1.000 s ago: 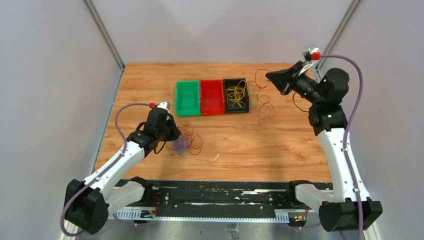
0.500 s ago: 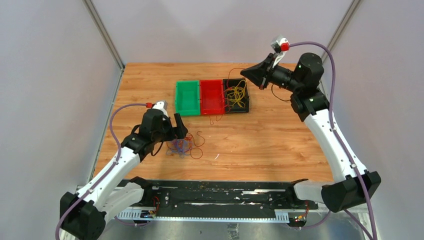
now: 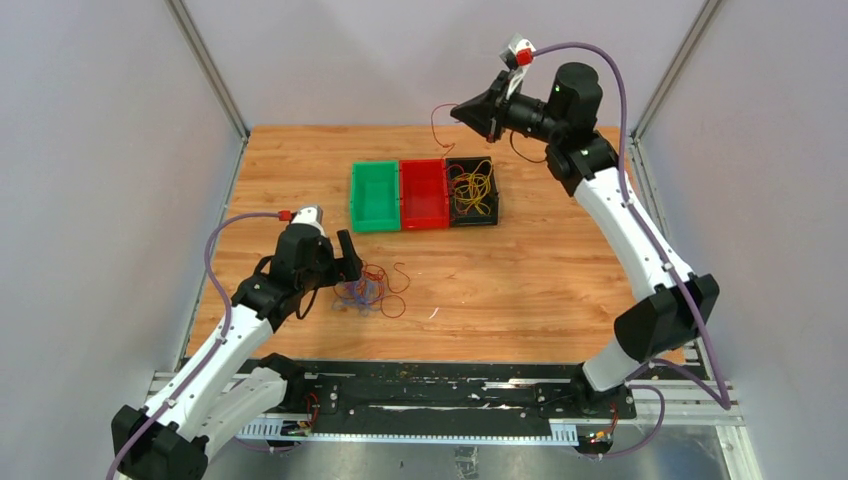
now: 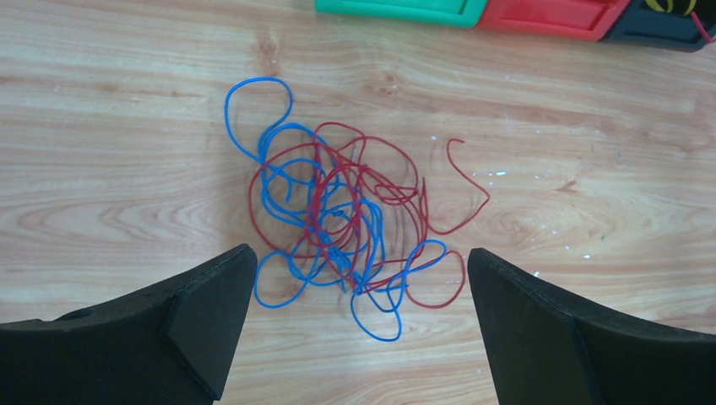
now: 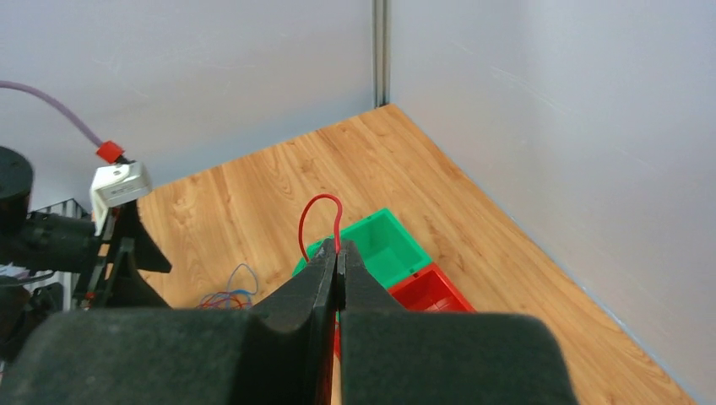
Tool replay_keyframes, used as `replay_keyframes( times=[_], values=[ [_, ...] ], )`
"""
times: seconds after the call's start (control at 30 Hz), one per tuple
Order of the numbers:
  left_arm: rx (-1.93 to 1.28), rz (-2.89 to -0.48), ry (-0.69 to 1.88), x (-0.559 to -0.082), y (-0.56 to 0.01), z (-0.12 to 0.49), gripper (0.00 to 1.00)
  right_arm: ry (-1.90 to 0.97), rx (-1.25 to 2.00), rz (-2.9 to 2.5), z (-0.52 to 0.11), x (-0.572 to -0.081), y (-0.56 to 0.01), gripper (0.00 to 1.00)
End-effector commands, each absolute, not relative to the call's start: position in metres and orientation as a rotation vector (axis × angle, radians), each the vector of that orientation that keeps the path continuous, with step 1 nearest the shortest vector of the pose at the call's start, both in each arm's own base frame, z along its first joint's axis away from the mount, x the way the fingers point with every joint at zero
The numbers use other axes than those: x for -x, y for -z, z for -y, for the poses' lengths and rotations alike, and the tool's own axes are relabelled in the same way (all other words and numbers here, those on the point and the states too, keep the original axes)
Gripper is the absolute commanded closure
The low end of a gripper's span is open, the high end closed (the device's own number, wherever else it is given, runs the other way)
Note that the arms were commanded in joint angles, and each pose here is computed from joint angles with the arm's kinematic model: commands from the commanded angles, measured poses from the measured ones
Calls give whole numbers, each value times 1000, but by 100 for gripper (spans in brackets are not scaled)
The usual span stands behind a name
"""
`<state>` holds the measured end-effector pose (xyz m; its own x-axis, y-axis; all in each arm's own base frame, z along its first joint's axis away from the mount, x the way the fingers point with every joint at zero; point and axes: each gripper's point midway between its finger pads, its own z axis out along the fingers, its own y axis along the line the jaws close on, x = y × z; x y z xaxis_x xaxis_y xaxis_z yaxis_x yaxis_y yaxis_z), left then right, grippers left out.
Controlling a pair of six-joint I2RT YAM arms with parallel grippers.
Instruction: Untangle the cables
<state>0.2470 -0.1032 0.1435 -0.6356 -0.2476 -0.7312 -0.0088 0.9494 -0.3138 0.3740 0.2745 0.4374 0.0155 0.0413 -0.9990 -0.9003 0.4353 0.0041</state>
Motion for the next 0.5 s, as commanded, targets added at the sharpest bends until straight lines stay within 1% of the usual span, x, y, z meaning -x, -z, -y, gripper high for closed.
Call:
replay_keyframes(
  times=[0.0,0.33,0.47],
  values=[
    [219,-2236,266,-245,-146,89,0,-837,830,-1339,-283,-398,-446,100],
    [241,-2224,231,-247,-144,83,0,-843,750,-1382,-308,-451,-431,100],
    [251,-2227,212,-247,-143,80,0,-811,741,-1403,-315,-473,-414,100]
  ],
)
